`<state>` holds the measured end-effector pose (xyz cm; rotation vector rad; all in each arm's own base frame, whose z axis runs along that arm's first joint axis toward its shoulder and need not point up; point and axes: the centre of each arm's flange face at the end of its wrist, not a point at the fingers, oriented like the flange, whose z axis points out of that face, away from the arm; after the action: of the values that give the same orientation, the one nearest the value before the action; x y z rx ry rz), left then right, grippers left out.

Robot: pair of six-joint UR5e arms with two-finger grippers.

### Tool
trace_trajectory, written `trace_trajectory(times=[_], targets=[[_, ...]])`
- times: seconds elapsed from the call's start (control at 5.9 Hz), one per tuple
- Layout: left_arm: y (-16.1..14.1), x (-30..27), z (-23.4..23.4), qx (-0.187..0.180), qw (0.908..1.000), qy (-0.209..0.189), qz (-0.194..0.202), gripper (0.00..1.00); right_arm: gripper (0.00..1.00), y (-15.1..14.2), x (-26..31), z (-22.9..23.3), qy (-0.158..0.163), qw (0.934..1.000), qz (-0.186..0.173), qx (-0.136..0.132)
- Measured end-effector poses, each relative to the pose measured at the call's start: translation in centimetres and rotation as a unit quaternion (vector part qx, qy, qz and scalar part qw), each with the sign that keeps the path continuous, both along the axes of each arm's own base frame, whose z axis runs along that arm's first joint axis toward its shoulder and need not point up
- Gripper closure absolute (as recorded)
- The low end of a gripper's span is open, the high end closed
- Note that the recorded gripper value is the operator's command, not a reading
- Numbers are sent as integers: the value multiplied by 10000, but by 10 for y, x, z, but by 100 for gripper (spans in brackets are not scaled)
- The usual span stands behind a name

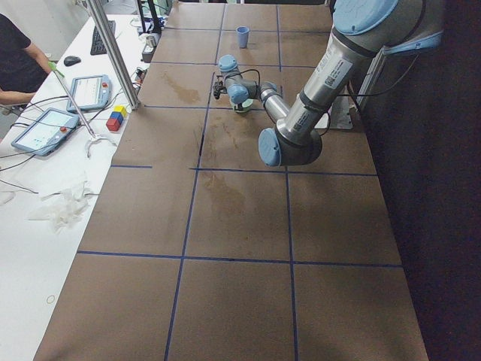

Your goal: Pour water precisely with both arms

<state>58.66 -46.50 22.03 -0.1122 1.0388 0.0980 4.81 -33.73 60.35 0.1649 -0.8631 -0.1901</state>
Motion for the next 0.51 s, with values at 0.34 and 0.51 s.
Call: trace_trajectory(times=[0.34, 0.51], targets=[[-1, 0, 5, 11, 10000, -37, -11, 92, 1, 0, 0, 0, -3, 10000, 4, -7], [-2, -1, 9, 27, 10000, -73, -50, 65, 1, 0, 0, 0, -3, 10000, 6, -10]])
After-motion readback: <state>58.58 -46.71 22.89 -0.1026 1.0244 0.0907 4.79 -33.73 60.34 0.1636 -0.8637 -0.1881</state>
